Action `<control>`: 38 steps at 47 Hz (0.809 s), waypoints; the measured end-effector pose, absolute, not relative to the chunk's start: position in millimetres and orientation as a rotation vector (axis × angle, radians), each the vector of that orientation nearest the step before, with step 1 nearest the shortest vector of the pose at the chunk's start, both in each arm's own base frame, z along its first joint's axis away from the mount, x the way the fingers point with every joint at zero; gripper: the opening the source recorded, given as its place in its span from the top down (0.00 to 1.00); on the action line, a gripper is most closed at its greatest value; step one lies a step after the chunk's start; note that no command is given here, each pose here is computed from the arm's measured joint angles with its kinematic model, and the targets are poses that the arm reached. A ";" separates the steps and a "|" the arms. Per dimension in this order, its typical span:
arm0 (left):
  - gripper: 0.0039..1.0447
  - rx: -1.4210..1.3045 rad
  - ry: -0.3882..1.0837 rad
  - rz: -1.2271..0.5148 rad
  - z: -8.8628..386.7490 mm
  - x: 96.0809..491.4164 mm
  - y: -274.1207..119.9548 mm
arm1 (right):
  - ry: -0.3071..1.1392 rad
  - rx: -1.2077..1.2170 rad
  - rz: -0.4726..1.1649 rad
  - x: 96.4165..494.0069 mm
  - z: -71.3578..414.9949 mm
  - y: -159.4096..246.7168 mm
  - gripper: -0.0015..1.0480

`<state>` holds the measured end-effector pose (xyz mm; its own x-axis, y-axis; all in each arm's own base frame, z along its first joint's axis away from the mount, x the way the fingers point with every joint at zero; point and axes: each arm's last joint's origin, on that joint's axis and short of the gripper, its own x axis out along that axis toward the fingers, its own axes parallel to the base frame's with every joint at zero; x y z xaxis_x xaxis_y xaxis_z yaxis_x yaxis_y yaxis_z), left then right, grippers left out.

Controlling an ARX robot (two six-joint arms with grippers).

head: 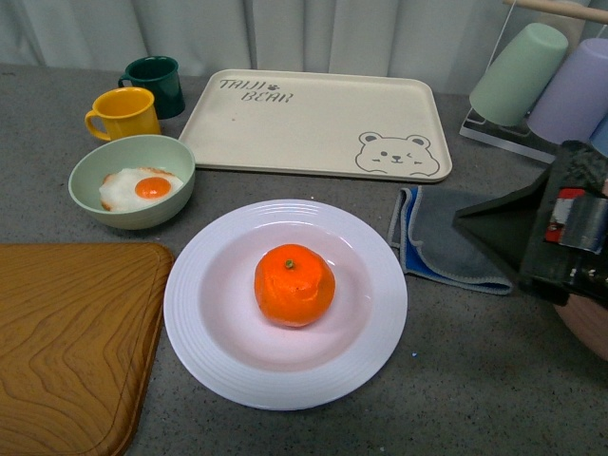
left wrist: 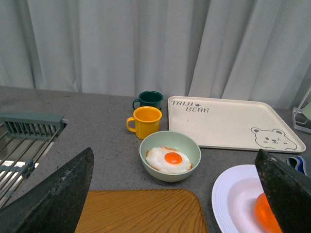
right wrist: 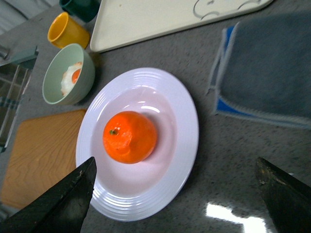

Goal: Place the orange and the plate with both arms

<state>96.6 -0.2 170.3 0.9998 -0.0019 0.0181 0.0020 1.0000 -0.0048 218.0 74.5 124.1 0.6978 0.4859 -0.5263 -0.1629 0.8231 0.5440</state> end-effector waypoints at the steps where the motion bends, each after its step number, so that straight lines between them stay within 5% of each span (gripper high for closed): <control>1: 0.06 -0.005 -0.018 -0.002 170.3 96.6 -0.2 | 0.726 0.498 0.389 220.3 122.4 75.3 0.09; 38: 0.06 -0.005 -0.018 -0.002 170.3 96.6 -0.2 | 1.033 0.736 0.463 270.3 54.7 96.3 0.09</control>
